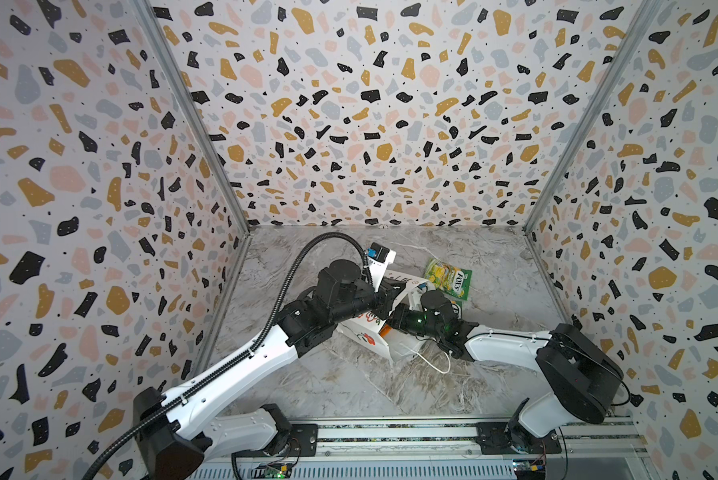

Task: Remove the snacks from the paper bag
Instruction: 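Reach the right gripper into the bag and close on the teal Mint Blossom packet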

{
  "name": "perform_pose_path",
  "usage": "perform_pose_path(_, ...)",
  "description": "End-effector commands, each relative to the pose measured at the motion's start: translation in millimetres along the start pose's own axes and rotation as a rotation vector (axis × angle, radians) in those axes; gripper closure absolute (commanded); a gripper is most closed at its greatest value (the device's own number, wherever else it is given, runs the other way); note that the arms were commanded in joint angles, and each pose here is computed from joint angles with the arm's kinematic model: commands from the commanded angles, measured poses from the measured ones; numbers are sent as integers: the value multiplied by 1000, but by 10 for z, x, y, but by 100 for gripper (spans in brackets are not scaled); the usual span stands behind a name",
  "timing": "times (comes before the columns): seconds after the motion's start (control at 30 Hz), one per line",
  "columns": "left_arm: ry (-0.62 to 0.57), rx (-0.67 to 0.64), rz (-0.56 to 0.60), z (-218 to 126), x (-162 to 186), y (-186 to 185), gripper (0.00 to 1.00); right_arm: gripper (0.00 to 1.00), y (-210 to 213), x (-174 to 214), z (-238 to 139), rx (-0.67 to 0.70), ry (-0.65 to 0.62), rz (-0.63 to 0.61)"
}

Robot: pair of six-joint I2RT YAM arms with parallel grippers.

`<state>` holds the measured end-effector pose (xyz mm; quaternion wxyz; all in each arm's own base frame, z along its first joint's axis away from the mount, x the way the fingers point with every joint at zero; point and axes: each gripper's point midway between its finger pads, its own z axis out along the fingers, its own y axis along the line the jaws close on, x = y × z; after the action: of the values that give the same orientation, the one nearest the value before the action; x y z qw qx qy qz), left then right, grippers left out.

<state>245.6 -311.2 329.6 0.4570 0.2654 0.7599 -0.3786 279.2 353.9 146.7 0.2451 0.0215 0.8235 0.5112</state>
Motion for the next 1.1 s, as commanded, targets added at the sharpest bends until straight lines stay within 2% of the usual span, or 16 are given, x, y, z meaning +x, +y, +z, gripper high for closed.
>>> perform_pose_path(0.0, -42, 37, 32, -58, -160, -121, 100, 62, 6, -141, 30, 40, -50, -3)
perform_pose_path(0.53, -47, 33, 33, -80, -173, -128, 100, 69, -214, -132, 52, 128, -70, 4)
perform_pose_path(0.97, -44, 33, 33, -78, -161, -129, 100, 70, -261, -105, 157, 133, -47, 10)
perform_pose_path(1.07, -44, 34, 33, -76, -156, -127, 100, 67, -269, -103, 202, 133, -40, 10)
